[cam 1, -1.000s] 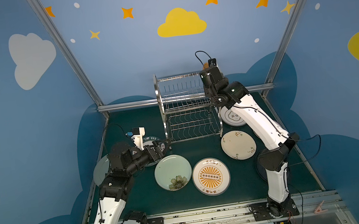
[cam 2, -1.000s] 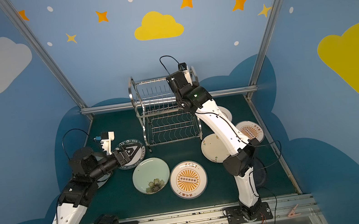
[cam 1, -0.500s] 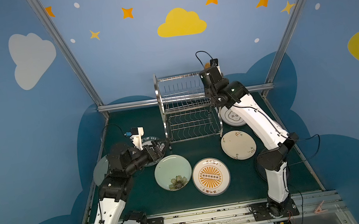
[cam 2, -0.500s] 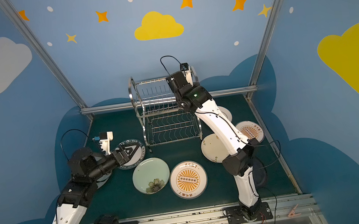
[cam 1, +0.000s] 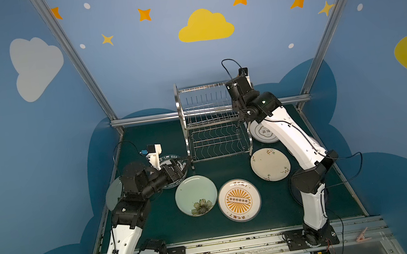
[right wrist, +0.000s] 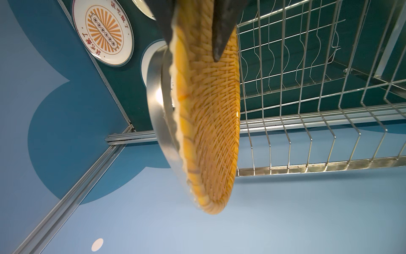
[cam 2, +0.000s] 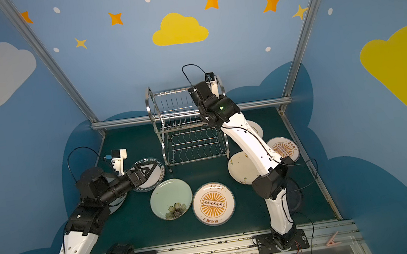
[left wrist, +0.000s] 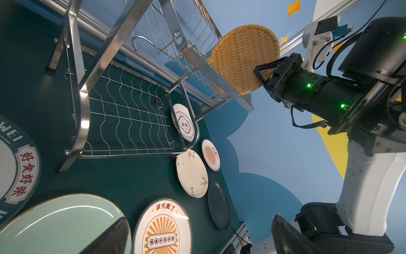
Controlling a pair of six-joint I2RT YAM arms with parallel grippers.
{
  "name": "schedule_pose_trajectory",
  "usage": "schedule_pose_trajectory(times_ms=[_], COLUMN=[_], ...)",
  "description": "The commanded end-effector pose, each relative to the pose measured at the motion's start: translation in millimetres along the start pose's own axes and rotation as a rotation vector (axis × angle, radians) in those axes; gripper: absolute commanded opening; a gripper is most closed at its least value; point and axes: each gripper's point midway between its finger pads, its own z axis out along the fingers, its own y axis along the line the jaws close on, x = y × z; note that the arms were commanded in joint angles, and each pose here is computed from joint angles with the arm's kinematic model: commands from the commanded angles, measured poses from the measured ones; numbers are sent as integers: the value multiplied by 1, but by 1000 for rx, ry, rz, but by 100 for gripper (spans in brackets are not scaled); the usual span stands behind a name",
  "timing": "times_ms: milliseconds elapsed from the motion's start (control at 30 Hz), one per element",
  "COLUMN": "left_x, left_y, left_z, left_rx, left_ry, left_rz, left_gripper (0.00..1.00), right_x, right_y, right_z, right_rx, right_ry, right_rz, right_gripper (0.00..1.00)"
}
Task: Load plates into a dish rack
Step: Place the plate on the dish rack.
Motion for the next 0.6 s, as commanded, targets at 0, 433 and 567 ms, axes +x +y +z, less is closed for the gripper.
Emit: schedule_pose_trajectory(times_ms=[0,433,567], left_x=[-3,-5,-5], left_y=[-3,-1,0], left_z=[-2,-2,-3], left_rx=[13,5,1], left_ry=[-19,-25,-29], left_rz=[11,10,10], left_gripper=[100,100,100], right_x=[-8,-9,-9], right_y=[1,9,8], right_z=[-8,-7,-5], right_rx=[-20,-95,-102], right_ry=[-16,-12,-23], right_rz=[6,-54,-88], right_gripper=[27,19,14])
